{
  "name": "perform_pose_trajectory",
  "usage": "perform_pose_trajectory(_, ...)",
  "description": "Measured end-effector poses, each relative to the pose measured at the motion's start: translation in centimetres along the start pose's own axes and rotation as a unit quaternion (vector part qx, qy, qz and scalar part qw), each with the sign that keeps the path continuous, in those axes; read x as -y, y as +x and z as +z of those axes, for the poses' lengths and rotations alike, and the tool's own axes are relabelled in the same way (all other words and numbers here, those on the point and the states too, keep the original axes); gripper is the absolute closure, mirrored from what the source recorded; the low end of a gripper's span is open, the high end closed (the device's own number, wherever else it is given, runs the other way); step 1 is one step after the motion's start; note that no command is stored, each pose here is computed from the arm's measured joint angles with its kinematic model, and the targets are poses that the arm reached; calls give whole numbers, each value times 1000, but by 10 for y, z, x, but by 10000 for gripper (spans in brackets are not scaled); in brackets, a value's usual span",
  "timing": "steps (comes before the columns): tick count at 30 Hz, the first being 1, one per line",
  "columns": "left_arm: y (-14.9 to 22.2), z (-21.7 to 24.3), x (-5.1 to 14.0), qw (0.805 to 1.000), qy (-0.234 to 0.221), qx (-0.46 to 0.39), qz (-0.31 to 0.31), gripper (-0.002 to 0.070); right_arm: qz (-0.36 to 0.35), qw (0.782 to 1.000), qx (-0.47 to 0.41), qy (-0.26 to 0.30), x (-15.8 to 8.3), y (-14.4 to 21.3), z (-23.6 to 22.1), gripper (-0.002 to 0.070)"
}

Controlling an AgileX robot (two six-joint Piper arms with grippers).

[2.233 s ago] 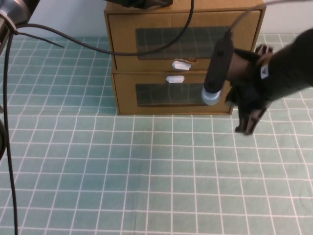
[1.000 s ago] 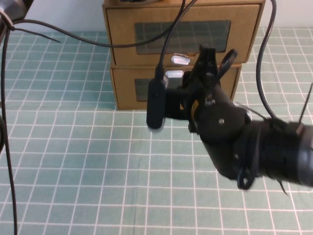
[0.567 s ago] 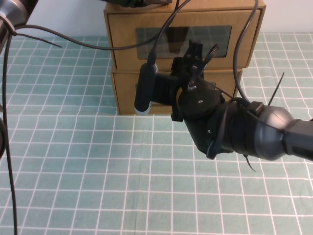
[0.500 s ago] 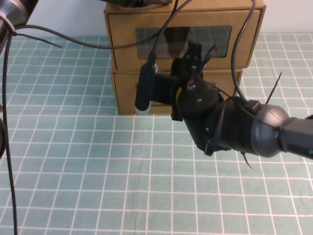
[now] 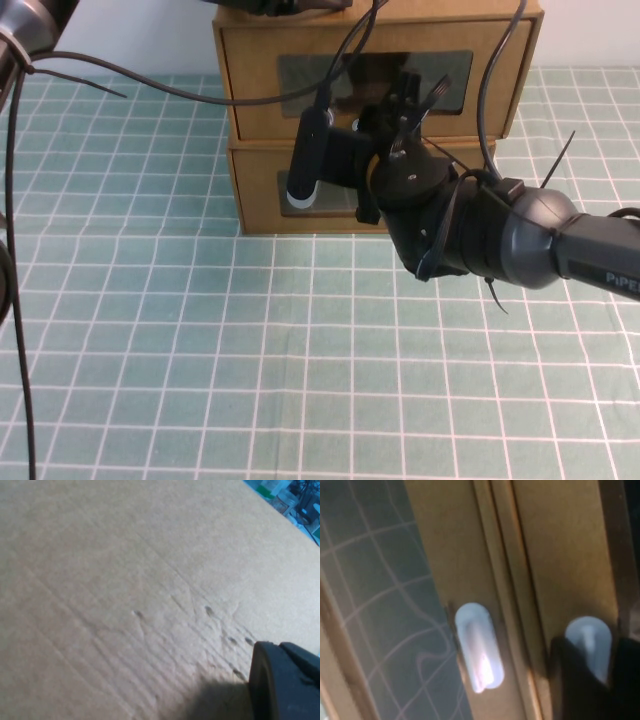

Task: Open the shoe box
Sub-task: 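Pull the top drawer of the cardboard box fully open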

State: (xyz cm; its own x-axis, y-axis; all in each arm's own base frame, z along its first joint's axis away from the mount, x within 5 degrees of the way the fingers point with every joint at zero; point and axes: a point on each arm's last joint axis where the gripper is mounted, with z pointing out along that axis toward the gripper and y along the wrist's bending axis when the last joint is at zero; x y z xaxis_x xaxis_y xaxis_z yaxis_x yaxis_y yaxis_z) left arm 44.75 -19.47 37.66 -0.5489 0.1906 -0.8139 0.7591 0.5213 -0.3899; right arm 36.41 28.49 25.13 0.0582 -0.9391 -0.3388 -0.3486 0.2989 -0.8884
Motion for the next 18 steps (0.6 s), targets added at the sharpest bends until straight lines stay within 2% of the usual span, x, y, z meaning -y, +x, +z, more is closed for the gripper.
perform_pose_trajectory(1, 0, 0, 0, 1000, 0, 0, 0, 680, -1, 1000, 1, 1, 1, 0, 0, 549)
perform_pose_trajectory(11, 3, 3, -6, 1000, 14, -4, 5, 680, 16, 1000, -8, -11, 0, -1, 0, 552)
perform_pose_trajectory(18, 5, 3, -10, 1000, -5, -15, 11, 681, 30, 999, -19, -15, -4, -8, -8, 559)
